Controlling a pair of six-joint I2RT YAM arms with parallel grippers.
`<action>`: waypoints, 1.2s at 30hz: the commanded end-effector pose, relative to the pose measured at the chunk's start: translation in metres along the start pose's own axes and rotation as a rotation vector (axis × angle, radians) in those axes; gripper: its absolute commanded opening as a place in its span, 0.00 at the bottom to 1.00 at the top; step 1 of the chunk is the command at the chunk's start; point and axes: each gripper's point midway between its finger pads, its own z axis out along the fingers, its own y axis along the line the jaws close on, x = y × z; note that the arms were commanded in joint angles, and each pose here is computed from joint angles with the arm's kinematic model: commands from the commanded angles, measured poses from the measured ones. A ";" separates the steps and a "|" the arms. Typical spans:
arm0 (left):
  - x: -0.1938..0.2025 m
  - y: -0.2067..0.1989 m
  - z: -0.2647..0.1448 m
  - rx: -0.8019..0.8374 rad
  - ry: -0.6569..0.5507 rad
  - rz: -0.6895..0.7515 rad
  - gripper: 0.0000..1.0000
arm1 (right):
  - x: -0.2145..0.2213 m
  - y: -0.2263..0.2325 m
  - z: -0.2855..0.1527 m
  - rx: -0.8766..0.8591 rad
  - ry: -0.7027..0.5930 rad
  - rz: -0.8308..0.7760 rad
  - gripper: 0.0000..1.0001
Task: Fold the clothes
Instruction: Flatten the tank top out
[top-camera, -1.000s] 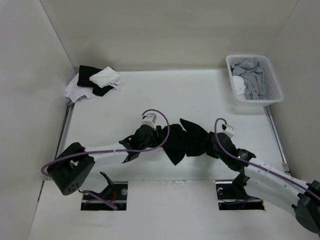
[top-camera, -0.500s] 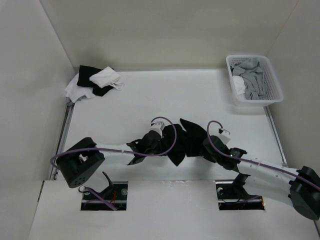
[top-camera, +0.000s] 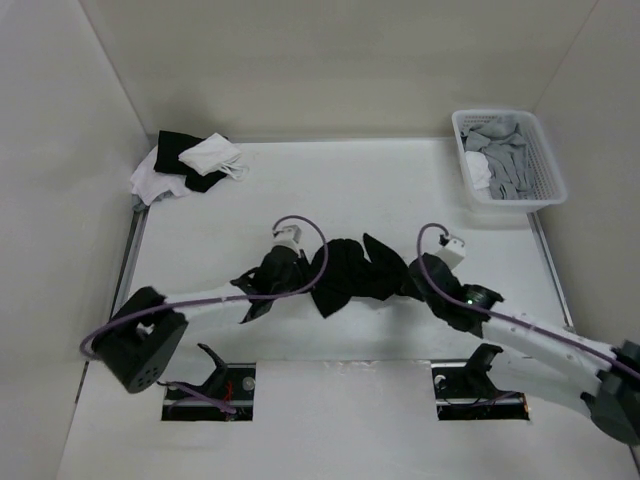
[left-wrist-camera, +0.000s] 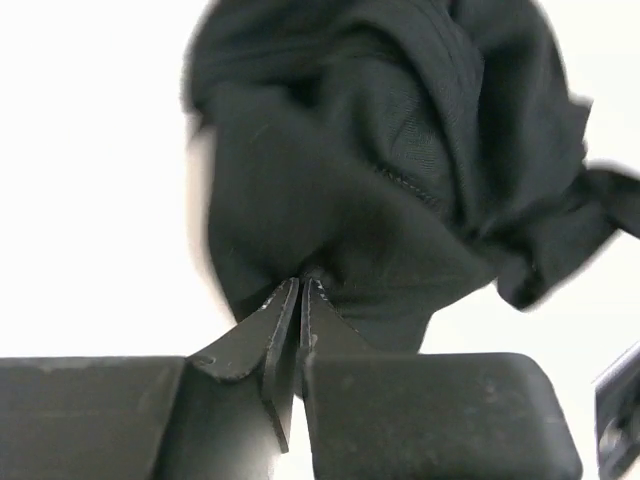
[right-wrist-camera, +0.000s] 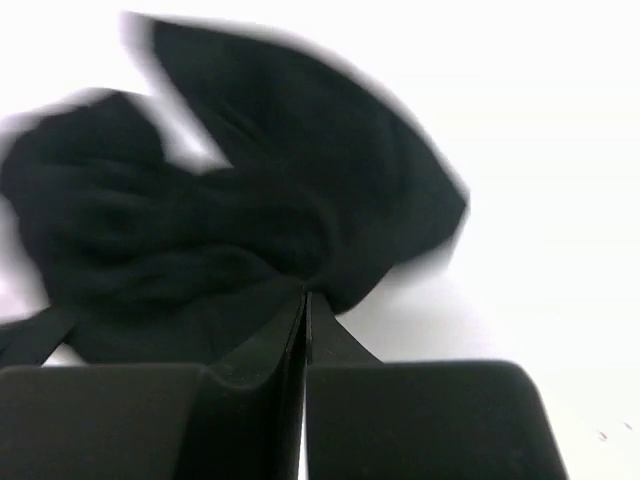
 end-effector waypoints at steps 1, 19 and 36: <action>-0.059 0.035 -0.031 -0.086 -0.189 -0.068 0.01 | -0.101 0.053 -0.067 -0.224 -0.275 0.047 0.02; -0.053 0.078 -0.047 -0.200 -0.232 -0.099 0.60 | -0.120 0.048 -0.030 -0.291 -0.232 0.119 0.03; -0.130 -0.001 -0.057 0.020 -0.377 -0.094 0.00 | -0.188 0.101 -0.082 -0.430 -0.386 0.052 0.02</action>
